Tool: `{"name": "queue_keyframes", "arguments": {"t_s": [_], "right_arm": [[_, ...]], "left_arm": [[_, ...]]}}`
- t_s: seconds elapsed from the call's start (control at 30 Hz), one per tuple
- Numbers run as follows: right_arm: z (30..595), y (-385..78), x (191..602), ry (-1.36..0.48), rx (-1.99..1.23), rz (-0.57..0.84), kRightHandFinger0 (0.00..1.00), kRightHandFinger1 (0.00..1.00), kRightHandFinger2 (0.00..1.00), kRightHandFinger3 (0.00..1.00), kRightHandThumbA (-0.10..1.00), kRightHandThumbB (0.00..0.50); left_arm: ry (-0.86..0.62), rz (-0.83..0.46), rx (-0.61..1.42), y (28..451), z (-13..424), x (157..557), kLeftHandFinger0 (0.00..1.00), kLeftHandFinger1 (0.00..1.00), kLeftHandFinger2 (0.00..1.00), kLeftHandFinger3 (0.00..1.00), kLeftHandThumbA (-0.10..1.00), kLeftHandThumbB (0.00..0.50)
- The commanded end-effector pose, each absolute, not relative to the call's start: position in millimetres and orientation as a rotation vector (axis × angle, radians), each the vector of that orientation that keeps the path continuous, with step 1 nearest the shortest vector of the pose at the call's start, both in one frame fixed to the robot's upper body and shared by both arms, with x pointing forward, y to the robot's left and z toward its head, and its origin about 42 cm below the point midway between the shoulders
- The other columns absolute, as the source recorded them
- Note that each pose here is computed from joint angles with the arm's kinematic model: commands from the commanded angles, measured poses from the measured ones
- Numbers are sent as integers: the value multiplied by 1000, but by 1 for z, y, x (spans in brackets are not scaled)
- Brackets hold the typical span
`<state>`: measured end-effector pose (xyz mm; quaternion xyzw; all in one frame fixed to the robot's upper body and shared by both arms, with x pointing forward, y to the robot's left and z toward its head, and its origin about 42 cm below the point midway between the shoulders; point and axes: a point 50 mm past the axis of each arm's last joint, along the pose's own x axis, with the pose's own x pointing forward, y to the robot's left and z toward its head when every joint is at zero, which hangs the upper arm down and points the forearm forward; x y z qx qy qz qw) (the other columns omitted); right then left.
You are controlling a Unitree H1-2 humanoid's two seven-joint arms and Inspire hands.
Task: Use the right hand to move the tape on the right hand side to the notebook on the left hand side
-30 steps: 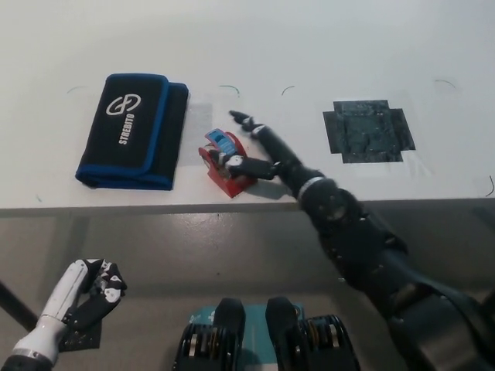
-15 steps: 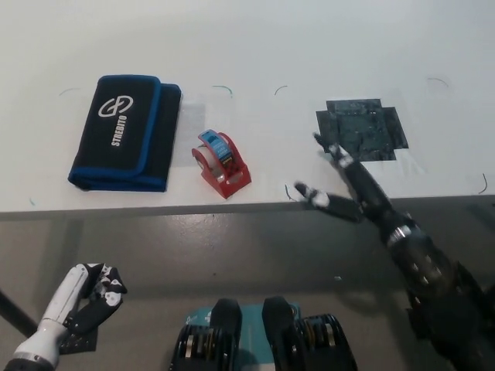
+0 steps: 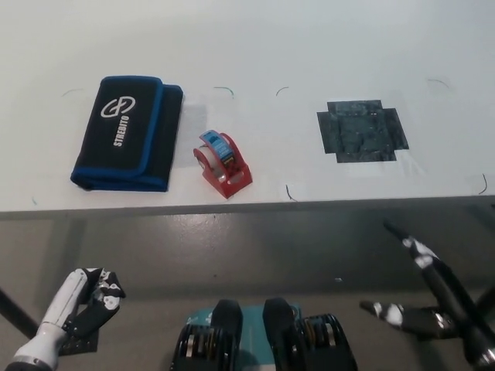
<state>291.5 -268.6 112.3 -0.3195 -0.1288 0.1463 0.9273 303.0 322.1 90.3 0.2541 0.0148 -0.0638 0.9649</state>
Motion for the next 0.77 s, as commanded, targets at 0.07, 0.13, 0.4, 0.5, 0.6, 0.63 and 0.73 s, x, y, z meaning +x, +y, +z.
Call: {"name": "queue_keyframes", "arguments": {"t_s": [0.07, 0.13, 0.4, 0.5, 0.6, 0.63, 0.73], "right_arm": [[131, -269, 307, -281, -712, 225, 1000, 1000, 1000, 1000, 1000, 194], [127, -270, 310, -273, -707, 217, 1000, 1000, 1000, 1000, 1000, 163], [113, -284, 321, -158, -636, 228, 1000, 1000, 1000, 1000, 1000, 229], [114, -281, 324, -173, -655, 238, 1000, 1000, 1000, 1000, 1000, 199], [112, -280, 324, -185, -660, 251, 1000, 1000, 1000, 1000, 1000, 175], [113, -280, 324, -187, -658, 252, 1000, 1000, 1000, 1000, 1000, 167], [114, -279, 326, -189, -658, 247, 1000, 1000, 1000, 1000, 1000, 160]], "left_arm": [[-1, -120, 504, 328, 98, 306, 26, 71, 238, 375, -100, 387], [-3, -122, 504, 328, 98, 305, 76, 114, 269, 380, -100, 383], [-2, -117, 507, 331, 95, 302, 72, 122, 282, 357, -100, 386], [-1, -112, 516, 335, 97, 303, 31, 81, 249, 356, -100, 385], [-3, -109, 508, 335, 98, 304, 0, 32, 196, 355, -100, 389], [-1, -107, 506, 335, 98, 304, 0, 29, 196, 353, -100, 393], [-4, -106, 507, 335, 101, 307, 10, 51, 208, 349, -100, 389]]}}
